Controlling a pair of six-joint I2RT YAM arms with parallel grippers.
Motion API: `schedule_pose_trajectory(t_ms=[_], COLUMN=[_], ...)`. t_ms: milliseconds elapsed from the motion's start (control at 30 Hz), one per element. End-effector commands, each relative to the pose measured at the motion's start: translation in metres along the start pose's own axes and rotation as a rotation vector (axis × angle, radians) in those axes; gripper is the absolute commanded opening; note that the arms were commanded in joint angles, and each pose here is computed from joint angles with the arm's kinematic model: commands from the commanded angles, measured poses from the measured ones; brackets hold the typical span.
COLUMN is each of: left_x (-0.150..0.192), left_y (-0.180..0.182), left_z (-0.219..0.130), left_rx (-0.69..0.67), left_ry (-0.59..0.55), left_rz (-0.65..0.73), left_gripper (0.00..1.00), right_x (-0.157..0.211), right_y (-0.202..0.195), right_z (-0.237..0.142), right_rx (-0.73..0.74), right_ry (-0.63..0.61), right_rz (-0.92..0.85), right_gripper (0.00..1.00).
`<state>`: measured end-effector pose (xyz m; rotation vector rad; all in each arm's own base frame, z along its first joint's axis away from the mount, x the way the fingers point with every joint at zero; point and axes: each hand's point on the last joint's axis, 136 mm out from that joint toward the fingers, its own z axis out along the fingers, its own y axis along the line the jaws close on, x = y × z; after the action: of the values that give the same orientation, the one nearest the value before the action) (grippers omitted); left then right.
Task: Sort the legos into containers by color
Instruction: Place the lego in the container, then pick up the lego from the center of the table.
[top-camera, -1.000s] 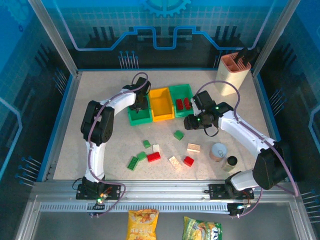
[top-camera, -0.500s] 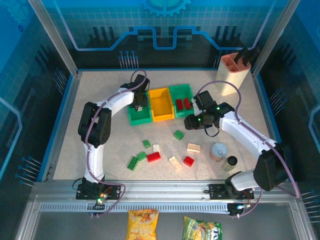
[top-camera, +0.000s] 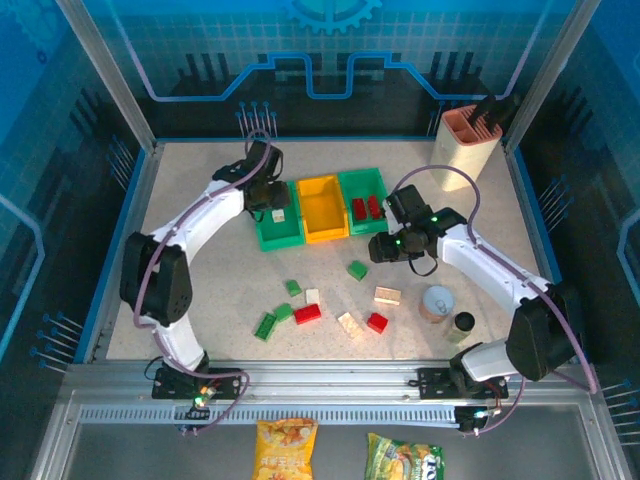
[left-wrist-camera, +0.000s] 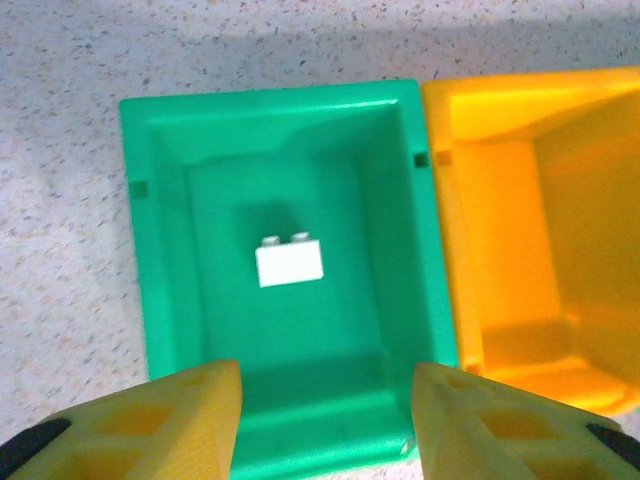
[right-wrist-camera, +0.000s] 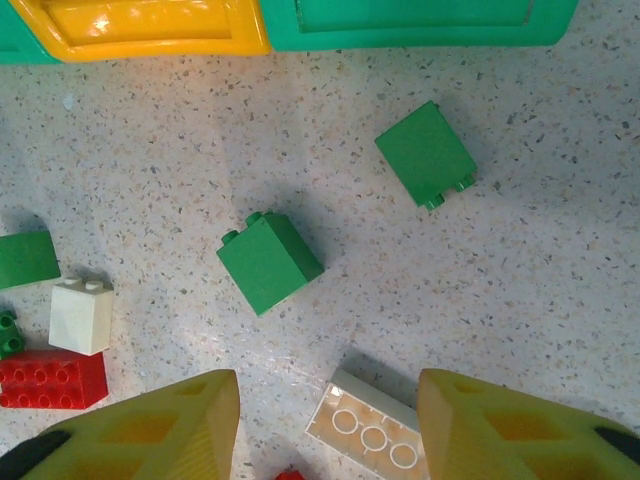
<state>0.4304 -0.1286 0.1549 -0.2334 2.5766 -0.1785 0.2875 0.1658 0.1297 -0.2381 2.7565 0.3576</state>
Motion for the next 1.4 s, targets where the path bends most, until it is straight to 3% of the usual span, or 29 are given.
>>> schedule_pose_trajectory(t_ms=[0,367,700,1367], left_x=[0.015,0.035,0.039,0.036], left_y=[0.015,0.063,0.106,0.118], left_z=[-0.024,-0.066,-0.067,-0.058], left_rx=[0.023,0.032,0.0,0.048], left_ry=[0.046,0.085,0.033,-0.013], left_rz=[0.011,-0.009,-0.008,-0.064], left_gripper=[0.49,0.52,0.54,0.54], right_x=[0.006,0.009,0.01,0.015], right_y=[0.004,0.027,0.043,0.039], right_z=[0.014,0.048,0.074,0.109], right_rx=[-0.007,0.012,0.039,0.111], right_ry=[0.03,0.116,0.187,0.31], right_rz=[-0.042,-0.263,-0.397,-0.494], right_gripper=[0.51,0.51,0.51,0.49])
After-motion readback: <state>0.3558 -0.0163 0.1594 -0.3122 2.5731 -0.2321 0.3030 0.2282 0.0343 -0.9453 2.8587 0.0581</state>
